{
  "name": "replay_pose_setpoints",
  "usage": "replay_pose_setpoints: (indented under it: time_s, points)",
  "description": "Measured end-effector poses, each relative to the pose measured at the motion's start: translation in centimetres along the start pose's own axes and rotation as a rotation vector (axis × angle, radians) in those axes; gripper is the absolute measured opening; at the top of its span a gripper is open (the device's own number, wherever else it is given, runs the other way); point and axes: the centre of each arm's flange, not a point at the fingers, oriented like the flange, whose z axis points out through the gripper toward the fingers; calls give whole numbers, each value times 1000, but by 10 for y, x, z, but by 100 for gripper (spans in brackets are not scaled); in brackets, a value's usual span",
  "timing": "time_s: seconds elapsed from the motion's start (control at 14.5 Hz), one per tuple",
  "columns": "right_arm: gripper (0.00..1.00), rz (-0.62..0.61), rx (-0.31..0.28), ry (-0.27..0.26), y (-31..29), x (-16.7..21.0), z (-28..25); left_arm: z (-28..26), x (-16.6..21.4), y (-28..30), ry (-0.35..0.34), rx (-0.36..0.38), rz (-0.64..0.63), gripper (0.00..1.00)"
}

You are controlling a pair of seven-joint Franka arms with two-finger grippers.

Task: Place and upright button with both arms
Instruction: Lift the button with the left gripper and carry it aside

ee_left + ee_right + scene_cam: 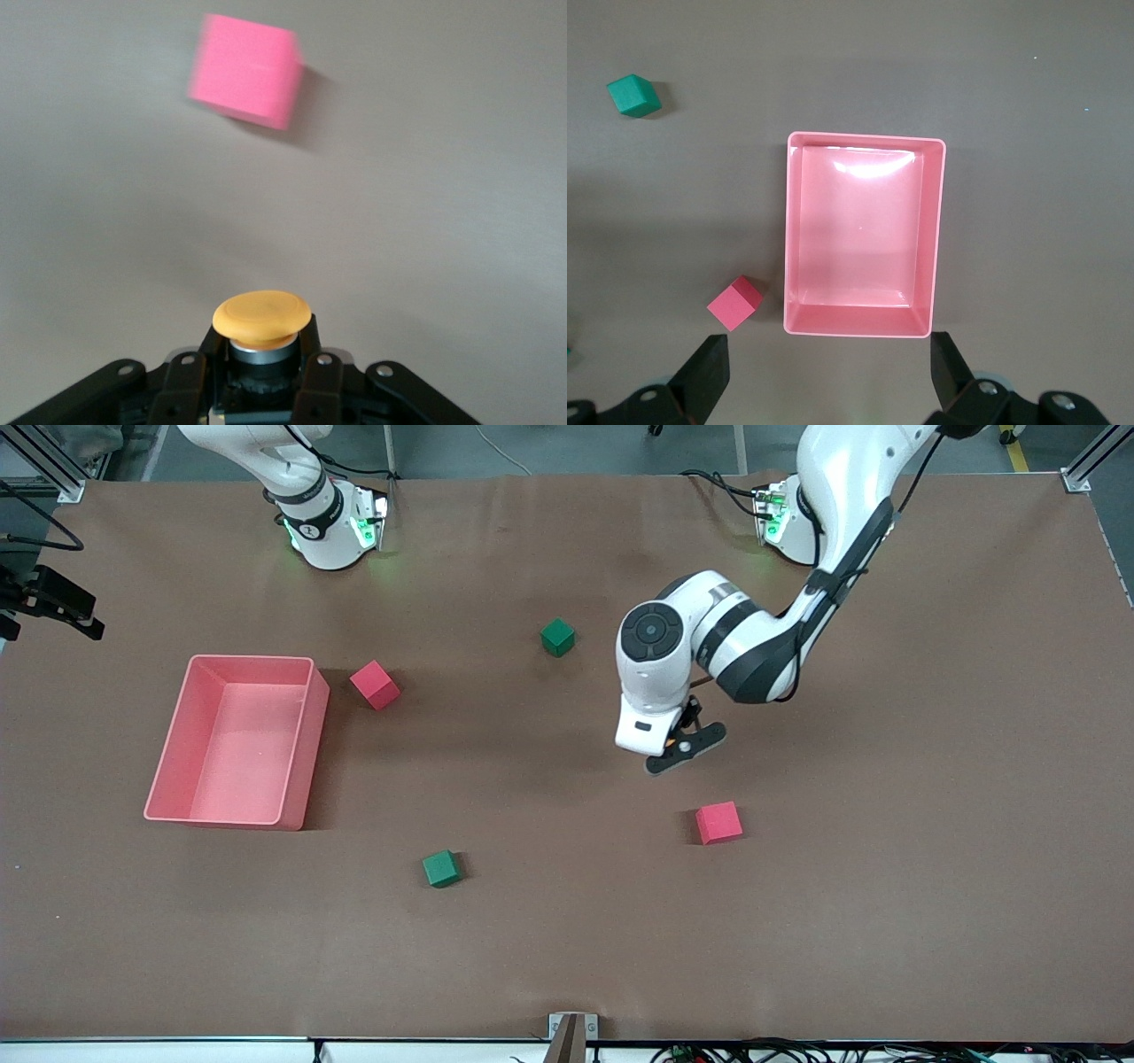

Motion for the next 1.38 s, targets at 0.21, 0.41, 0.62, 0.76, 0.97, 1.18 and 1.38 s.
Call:
replay_pose_setpoints:
  time_s: [0.21, 0.41, 0.62, 0.76, 0.97, 1.18, 1.38]
  points:
    - [100, 0, 0, 0, 0, 0, 0, 9, 25, -36, -32, 64, -66, 34]
    - [100, -1, 0, 0, -1, 0, 0, 24, 57, -73, -50, 108, -187, 34]
    - [100, -4, 12, 1, -3, 0, 0, 29, 88, -103, -61, 142, -279, 34]
    - [100, -6, 26, 2, -5, 0, 0, 36, 107, -122, -36, 171, -306, 34]
    - [100, -9, 29, 2, -7, 1, 0, 55, 130, -151, 27, 235, -313, 34]
    - [100, -13, 30, 2, -9, 1, 0, 66, 152, -176, 87, 279, -345, 34]
    - [100, -15, 30, -1, -10, 1, 1, 72, 173, -198, 185, 315, -425, 34]
